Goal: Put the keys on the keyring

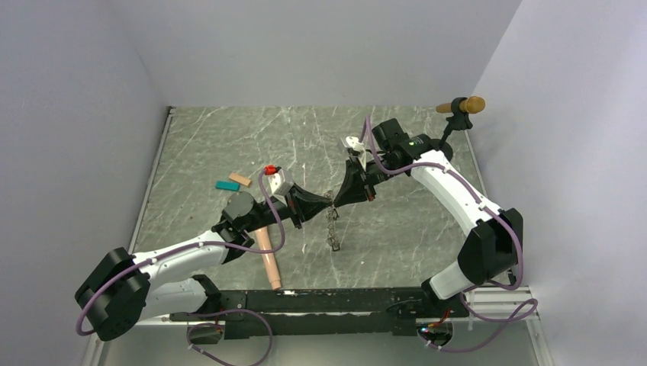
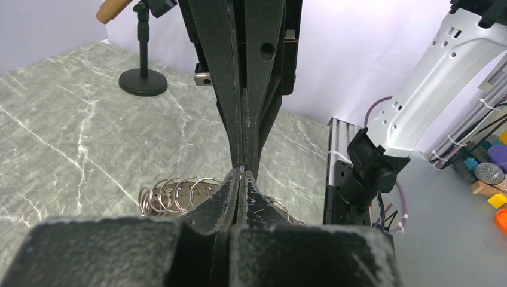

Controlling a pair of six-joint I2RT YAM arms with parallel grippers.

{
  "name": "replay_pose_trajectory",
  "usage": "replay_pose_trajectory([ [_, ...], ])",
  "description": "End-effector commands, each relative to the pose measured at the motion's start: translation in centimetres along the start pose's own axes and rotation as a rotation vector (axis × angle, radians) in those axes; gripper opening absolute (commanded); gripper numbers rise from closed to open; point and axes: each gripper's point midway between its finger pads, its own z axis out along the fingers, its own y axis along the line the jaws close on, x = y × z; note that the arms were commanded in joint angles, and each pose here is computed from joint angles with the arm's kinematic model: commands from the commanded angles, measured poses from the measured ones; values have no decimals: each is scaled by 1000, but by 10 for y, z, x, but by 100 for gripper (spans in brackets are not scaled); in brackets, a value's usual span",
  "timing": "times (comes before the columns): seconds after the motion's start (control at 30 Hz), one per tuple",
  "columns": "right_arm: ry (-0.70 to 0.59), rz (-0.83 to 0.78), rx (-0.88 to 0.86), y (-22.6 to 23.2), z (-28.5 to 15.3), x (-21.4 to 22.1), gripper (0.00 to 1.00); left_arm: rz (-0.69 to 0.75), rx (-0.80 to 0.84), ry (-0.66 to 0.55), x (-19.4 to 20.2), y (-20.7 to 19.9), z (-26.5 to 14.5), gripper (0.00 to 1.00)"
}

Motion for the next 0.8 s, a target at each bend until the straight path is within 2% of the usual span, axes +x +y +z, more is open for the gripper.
replay_pose_trajectory([
  [0.0, -17, -59, -16, 8, -1, -10, 0, 39, 39, -85, -26, -10, 0, 0],
  [0.03, 2, -66, -3, 6, -2, -8, 0, 46, 49, -67, -23, -11, -1, 2],
  [0.1, 46, -92, 11, 5, -5, -4, 0, 80, 56, -14, -18, -12, -3, 27],
  [0.13, 71, -103, 17, 5, -6, -2, 0, 86, 52, 50, -7, -10, -6, 40],
  [0.17, 100, -116, 28, 4, -8, 1, 0, 109, 52, 94, -3, -10, -8, 48],
  [0.23, 146, -127, 48, 2, -9, 4, 0, 166, 46, 175, -3, -8, -11, 57],
  [0.37, 215, -132, 76, -2, -10, 12, 0, 267, 33, 328, 4, -1, -19, 61],
  [0.53, 225, -123, 75, -5, -8, 14, 0, 317, 44, 410, 8, 2, -11, 60],
  [0.77, 221, -115, 68, -5, -7, 15, 0, 288, 78, 415, 11, -1, 8, 44],
])
